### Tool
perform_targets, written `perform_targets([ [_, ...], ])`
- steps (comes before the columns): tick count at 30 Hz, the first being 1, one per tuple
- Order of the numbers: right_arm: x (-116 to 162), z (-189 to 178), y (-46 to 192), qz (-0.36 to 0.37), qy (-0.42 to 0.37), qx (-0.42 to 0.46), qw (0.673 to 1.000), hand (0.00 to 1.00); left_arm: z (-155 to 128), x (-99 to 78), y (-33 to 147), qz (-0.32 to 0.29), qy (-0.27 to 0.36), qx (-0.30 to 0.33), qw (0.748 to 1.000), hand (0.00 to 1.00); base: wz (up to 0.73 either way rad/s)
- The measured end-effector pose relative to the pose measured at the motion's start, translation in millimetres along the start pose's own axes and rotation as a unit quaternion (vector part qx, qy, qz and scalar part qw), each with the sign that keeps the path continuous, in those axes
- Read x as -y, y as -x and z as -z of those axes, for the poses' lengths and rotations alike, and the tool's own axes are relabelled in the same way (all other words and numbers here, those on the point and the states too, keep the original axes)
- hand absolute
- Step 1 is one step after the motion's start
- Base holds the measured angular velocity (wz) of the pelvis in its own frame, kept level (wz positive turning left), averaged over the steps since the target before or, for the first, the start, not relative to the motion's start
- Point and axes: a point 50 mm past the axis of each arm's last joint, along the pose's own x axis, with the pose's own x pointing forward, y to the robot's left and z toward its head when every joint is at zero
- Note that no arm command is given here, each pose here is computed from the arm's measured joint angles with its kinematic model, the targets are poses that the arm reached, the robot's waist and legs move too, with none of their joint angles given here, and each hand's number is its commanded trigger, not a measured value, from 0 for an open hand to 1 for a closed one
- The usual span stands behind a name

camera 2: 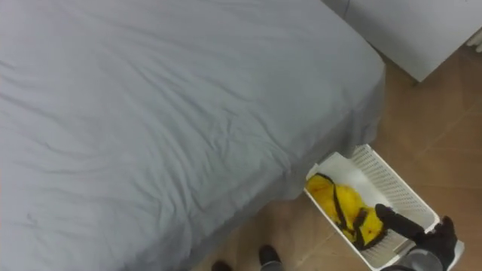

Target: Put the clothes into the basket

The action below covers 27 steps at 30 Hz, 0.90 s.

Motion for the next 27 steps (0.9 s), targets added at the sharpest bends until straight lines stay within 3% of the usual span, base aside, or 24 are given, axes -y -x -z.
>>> perform_targets([
  [8,-1.6,3.3,0.7,-0.017,0.011,-0.002,1.000,0.00,3.2,0.5,0.6,0.003,-0.005,-0.002,1.000,0.00,0.01],
  [13,12.7,17.4,2.6,-0.018,0.024,-0.021,0.999,0.00,8.0,-1.9,1.3,0.008,-0.002,-0.006,1.000,0.00,0.06],
  [19,32.5,58.9,15.8,-0.036,0.083,-0.075,0.993,0.00,17.6,-4.0,3.8,0.016,-0.002,-0.008,1.000,0.00,0.18],
  [27,51.8,138.2,59.3,-0.082,0.131,-0.211,0.965,0.00,27.5,-8.0,7.6,0.002,-0.017,0.006,1.000,0.00,0.41],
])
